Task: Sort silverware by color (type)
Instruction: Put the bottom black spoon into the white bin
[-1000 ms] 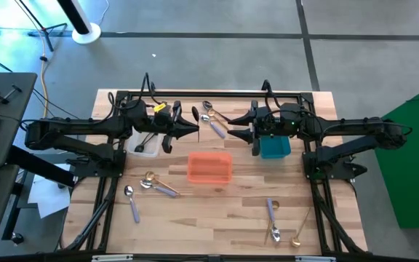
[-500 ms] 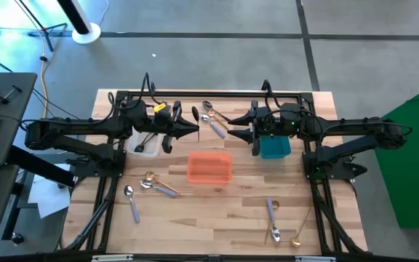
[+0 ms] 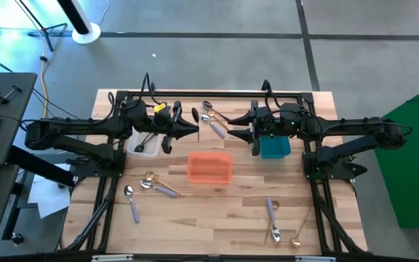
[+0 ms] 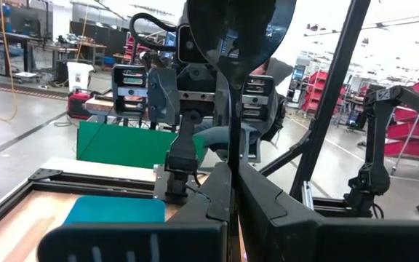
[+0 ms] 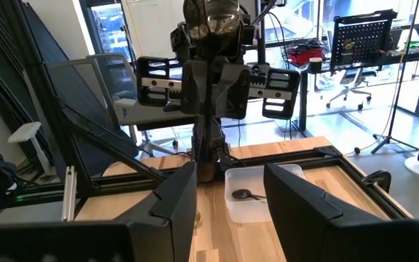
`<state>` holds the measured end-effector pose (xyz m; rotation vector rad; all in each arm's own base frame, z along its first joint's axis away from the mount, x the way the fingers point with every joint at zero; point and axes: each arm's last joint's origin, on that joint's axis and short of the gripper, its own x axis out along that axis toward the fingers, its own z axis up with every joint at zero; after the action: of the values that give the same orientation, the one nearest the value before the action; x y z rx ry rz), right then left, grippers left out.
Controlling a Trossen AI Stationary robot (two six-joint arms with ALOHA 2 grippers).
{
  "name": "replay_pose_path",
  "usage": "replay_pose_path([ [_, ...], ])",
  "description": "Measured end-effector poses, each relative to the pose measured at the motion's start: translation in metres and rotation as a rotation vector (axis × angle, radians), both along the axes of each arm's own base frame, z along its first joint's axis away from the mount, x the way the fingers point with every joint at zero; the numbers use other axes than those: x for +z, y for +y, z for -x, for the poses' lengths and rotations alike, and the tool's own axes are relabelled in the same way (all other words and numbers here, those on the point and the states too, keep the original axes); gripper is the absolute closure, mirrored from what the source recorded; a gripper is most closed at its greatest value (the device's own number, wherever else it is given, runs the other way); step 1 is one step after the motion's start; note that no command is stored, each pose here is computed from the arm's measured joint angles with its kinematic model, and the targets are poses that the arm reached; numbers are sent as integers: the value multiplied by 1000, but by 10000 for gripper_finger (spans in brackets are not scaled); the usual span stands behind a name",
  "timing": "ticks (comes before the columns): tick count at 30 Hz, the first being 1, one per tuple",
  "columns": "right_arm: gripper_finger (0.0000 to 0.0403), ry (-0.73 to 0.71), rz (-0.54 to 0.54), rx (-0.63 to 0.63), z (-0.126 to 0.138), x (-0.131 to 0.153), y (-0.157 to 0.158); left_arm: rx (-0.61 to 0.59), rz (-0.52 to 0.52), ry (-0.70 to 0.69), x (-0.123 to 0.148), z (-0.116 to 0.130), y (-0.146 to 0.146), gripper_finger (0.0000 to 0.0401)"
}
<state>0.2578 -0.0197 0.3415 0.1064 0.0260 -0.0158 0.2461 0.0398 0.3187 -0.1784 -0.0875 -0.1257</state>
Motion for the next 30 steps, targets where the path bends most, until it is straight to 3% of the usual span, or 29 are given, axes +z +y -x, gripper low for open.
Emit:
replay_pose_path([
  [22,256,4,0,0,0,0,0,-4,0,1,0,0,0,401],
  [30,256,4,-11,0,0,0,0,13,-19,59,3,16,1,401],
])
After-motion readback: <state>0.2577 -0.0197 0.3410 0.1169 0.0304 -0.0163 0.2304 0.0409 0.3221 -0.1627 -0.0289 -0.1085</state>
